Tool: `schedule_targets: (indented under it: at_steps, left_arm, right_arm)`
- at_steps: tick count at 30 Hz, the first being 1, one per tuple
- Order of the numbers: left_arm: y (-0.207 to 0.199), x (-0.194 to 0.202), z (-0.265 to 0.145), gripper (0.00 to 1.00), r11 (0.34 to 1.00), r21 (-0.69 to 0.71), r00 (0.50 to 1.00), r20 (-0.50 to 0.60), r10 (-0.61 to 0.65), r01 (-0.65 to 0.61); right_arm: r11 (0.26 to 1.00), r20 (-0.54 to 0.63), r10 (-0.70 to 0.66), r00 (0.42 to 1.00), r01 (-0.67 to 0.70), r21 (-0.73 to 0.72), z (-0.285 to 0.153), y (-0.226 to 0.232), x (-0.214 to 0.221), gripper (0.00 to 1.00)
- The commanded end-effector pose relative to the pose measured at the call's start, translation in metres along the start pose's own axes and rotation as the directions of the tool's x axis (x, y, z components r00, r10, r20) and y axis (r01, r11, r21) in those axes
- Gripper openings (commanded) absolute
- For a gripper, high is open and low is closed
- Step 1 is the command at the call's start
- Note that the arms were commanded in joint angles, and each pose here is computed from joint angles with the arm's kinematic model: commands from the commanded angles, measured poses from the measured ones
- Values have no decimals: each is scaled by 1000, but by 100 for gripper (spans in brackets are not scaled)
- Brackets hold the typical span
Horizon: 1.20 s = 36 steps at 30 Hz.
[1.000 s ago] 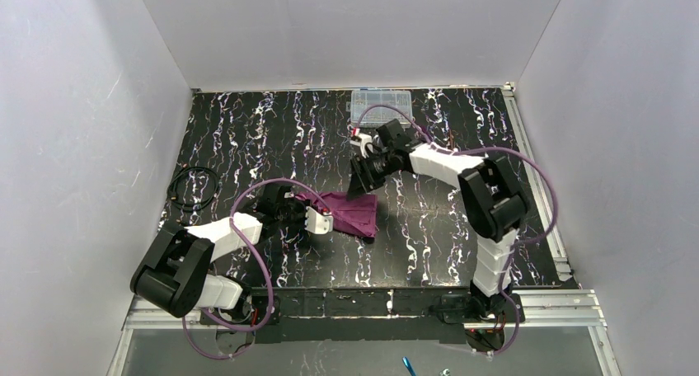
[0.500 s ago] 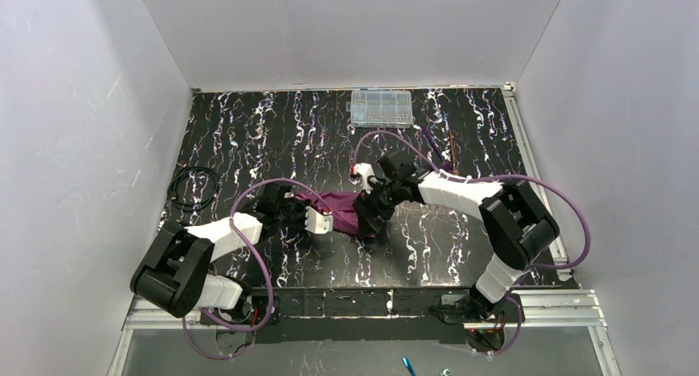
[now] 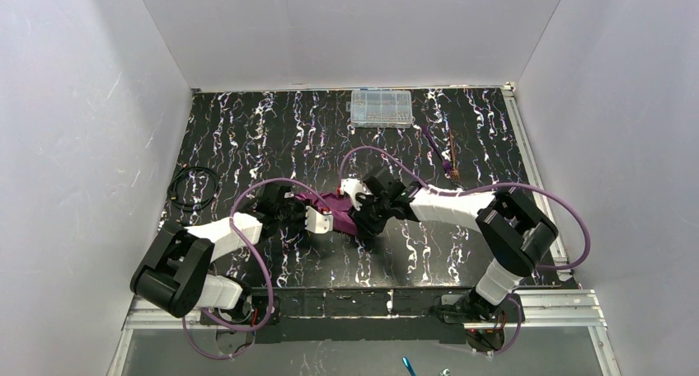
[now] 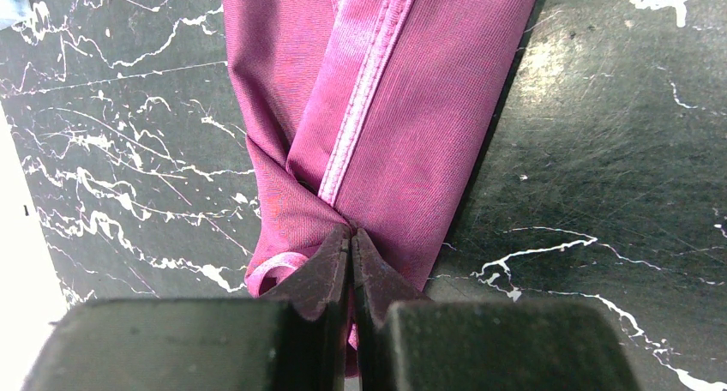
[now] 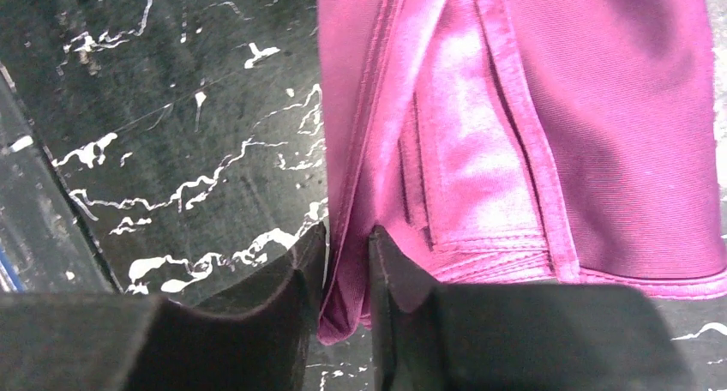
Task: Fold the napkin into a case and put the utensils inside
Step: Grasp the top corner of the smaller rectangle folded napkin from the folded napkin.
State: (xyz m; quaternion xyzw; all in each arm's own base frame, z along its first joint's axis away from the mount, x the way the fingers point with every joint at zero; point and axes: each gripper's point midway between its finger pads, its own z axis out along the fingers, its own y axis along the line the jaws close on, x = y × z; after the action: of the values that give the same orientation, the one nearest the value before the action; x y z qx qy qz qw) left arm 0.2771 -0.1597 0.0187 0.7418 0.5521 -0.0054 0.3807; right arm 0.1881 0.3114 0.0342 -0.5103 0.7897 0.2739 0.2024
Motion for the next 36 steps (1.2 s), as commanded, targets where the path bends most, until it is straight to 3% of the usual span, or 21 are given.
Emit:
schedule_targets:
  at_steps: [1,6,10,13,18,24,30,36]
  left_arm:
    - [-46,10,-2,0,986,144,996,-42,-73,78]
    - [-46,11,-2,0,987,143,997,-44,-69,75]
    - [-45,9,-2,0,987,141,997,-39,-68,73]
    - [-45,9,-3,0,988,138,997,-38,-65,70]
    - [-46,9,-3,0,988,139,998,-35,-60,64]
    - [-49,8,-3,0,988,147,998,-27,-52,55]
    - [-51,7,-3,0,987,154,999,-17,-43,46]
    - [-32,2,-5,0,991,94,995,-20,-93,94]
  right_arm:
    - [998,16,-35,999,34,60,0,-13,-17,29]
    - [996,77,-68,995,63,64,-17,-8,-41,19]
    - [998,49,-59,997,60,-10,-20,1,-50,6]
    - [998,41,-31,999,33,-60,-22,1,-58,1]
    - [997,58,-11,998,15,-72,-28,-14,-73,1]
    - [990,-103,43,994,-56,-132,-15,-31,-53,1]
    - [979,-112,44,993,-65,-192,-15,-44,-62,1]
    - [956,-198,176,964,-216,-200,-13,-73,-41,1]
